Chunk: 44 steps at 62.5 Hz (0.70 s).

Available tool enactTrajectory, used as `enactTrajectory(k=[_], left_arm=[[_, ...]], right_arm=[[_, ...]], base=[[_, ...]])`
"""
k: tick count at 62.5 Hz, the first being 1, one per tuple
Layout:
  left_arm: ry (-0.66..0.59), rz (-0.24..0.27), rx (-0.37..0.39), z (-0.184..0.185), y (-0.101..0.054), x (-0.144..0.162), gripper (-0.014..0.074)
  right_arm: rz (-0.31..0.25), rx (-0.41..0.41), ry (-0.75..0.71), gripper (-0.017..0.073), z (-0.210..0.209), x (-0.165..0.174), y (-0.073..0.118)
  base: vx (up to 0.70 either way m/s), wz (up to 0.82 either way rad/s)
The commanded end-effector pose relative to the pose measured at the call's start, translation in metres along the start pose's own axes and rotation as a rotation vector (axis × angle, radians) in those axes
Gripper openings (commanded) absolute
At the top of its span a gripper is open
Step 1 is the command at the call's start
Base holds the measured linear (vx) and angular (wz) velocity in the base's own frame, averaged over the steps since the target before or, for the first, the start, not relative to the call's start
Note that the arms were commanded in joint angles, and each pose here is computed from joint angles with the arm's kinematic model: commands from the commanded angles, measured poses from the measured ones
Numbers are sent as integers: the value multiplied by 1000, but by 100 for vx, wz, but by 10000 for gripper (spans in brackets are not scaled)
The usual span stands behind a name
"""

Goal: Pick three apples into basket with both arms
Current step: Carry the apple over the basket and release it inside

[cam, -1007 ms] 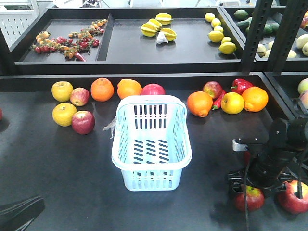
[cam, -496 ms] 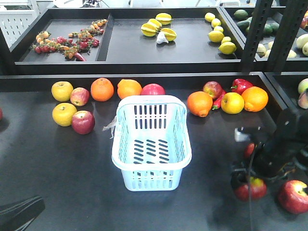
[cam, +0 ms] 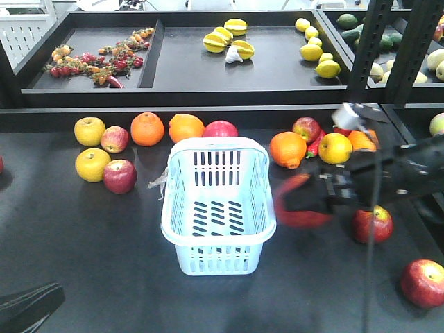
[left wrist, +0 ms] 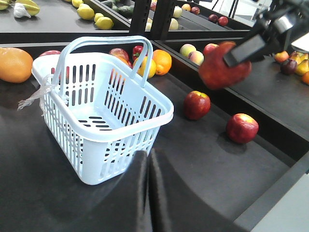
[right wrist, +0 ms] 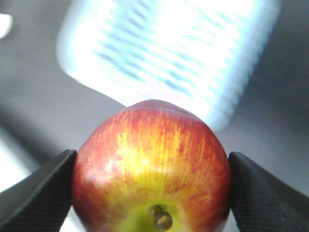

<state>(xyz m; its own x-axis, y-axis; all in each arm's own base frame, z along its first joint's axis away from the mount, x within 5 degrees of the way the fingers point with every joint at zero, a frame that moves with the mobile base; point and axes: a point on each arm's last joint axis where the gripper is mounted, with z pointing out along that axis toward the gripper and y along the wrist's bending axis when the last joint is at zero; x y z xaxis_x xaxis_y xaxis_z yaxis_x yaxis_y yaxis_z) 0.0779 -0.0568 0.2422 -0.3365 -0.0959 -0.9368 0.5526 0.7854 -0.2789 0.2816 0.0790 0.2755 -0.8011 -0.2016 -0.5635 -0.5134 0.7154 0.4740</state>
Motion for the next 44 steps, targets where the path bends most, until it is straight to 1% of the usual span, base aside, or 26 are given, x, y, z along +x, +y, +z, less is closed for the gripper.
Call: enactTrajectory(k=[1, 5, 12, 18, 23, 28, 31, 35, 41, 42, 43, 44], left_arm=[[-35, -19, -1, -1, -1, -10, -8], [-35, -19, -1, -1, -1, -10, -8], [-33, -19, 4, -1, -2, -10, -8], [-29, -18, 14, -1, -3, -9, -8], [-26, -18, 19, -1, -3, -9, -8], [-26, -18, 19, -1, -3, -9, -8], [-26, -18, 19, -1, -3, -9, -8], [-26, -18, 19, -1, -3, -9, -8], [-26, -18, 19, -1, -3, -9, -8], [-26, -18, 19, -1, -3, -9, -8], [-26, -18, 19, -1, -3, -9, -8], [-26, -18, 19, -1, -3, -9, -8]], right_arm=[[-60, -107, -104, -5, 10, -18, 30], [-83, -79, -117, -5, 29, -26, 37], [-99, -40, -134, -5, 58, -41, 39], [-79, -33, -113, -3, 84, -50, 32], [-99, -15, -112, 8, 101, -58, 23], [-87, -21, -95, 35, 113, -62, 16], [-84, -28, -82, 57, 119, -62, 13], [-73, -30, -75, 109, 126, -63, 9], [-61, -27, -71, 217, 131, -63, 6], [-60, -27, -69, 237, 132, -62, 5], [-59, -27, -67, 280, 133, -62, 5], [-59, -27, -67, 291, 133, -62, 5]], base=[[0, 0], [0, 0], [0, 0], [0, 0], [0, 0], [0, 0], [0, 0], [0, 0], [0, 0], [0, 0], [0, 0], [0, 0]])
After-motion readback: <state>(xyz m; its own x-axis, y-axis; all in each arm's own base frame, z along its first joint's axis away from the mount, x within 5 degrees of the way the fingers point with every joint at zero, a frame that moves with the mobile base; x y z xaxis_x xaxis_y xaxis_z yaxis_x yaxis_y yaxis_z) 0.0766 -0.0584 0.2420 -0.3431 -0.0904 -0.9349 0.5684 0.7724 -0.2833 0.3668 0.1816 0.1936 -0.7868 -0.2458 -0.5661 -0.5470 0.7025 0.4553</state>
